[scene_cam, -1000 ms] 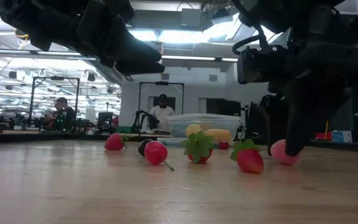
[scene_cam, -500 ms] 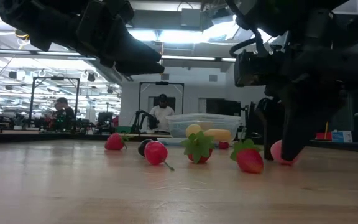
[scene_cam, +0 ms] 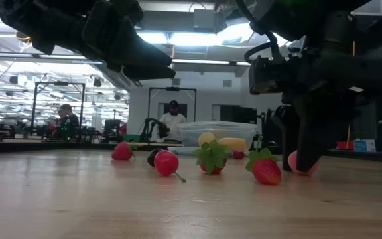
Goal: Pick and placing Produce into tupperware
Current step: Put the pink peach into the transparent container
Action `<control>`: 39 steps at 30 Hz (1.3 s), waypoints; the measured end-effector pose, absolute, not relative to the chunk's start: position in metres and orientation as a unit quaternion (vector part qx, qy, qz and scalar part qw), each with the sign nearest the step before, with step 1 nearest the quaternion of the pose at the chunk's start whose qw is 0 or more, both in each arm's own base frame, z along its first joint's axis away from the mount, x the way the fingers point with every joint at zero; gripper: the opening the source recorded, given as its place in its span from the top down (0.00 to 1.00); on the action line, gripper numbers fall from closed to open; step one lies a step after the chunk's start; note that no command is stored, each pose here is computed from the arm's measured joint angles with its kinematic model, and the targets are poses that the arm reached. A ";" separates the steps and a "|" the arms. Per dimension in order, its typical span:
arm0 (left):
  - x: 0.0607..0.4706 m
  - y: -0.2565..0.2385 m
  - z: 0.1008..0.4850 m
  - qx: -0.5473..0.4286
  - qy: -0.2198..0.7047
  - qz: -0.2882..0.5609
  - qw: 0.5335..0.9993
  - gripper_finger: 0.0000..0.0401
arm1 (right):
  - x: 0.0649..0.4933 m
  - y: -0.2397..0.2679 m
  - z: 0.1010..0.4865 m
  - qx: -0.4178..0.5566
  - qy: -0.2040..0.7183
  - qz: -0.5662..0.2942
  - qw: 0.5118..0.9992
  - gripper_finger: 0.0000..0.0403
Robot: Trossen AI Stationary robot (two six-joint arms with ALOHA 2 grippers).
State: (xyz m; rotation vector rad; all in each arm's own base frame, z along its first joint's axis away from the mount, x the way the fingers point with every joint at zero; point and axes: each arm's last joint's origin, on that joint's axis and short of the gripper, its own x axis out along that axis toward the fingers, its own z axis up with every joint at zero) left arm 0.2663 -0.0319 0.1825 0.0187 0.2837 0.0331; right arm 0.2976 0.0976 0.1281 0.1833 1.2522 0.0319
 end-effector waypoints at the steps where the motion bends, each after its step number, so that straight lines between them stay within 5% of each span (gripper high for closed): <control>1: 0.266 -0.032 0.182 0.009 0.141 0.017 0.990 0.24 | 0.297 0.098 0.128 0.093 0.587 0.015 0.804 0.46; 11: 0.266 -0.032 0.182 0.009 0.141 0.016 0.990 0.24 | 0.296 0.099 0.127 0.118 0.598 0.025 0.792 0.50; 20: 0.266 -0.032 0.182 0.009 0.141 0.016 0.990 0.24 | 0.295 0.099 0.127 0.123 0.604 0.030 0.787 0.76; 39: 0.266 -0.032 0.183 0.009 0.139 0.016 0.990 0.24 | 0.285 0.095 0.156 0.083 0.572 0.024 0.815 0.77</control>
